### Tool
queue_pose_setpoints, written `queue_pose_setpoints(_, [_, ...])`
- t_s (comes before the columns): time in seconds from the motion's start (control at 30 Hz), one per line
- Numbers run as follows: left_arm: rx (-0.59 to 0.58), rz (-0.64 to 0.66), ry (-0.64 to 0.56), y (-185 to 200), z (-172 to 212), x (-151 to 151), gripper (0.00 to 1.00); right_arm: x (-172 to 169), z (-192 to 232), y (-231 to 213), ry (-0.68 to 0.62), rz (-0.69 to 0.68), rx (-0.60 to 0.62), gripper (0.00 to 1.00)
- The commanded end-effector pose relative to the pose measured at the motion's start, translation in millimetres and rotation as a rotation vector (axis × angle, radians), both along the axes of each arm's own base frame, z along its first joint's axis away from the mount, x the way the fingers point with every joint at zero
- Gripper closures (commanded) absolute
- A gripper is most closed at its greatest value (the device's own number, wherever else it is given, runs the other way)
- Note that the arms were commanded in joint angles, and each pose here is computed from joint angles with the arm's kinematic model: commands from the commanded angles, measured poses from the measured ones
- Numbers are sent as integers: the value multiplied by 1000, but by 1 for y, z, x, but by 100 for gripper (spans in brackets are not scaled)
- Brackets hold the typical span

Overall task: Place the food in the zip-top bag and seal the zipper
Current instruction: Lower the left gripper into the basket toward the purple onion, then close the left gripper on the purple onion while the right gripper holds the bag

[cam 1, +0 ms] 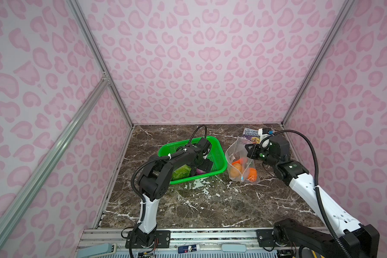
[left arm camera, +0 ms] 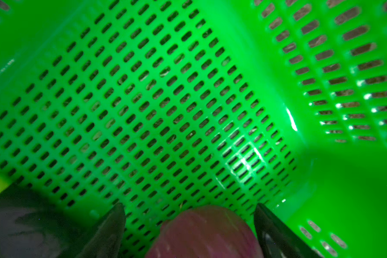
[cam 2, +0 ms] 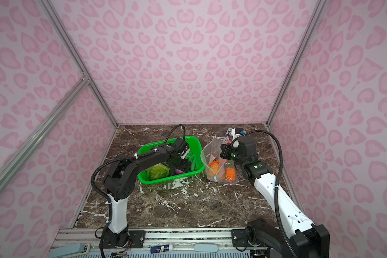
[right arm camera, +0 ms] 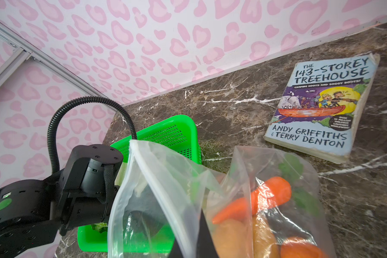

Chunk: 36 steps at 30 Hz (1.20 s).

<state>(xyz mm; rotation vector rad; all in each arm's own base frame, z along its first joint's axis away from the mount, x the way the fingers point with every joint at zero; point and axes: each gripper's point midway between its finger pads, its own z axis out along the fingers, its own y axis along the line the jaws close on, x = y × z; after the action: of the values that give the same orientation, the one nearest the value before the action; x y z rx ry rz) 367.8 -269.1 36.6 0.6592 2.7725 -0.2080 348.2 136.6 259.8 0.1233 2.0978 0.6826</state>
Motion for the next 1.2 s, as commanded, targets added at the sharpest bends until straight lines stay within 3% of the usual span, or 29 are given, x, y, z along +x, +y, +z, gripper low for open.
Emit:
queue_pose_setpoints(0.0, [15, -5, -10, 1, 2, 4, 18, 2, 1, -2, -17, -9, -7, 100])
queue_pose_setpoints(0.27, [-33, 7, -58, -6, 24, 10, 37, 2, 4, -8, -23, -30, -34, 100])
queue_pose_setpoints(0.57, [-168, 23, -138, -22, 71, 19, 47, -11, 56, -78, -100, -183, -153, 100])
queue_pose_setpoints(0.83, [-182, 28, -151, -20, 79, 18, 44, -34, 99, -118, -166, -284, -235, 100])
queue_pose_setpoints(1.0, [-146, 61, -138, -9, 73, 11, 36, -25, 78, -108, -132, -250, -177, 100])
queue_pose_setpoints(1.17, [-115, 90, -120, 7, 74, -4, 21, -12, 48, -89, -89, -191, -64, 100])
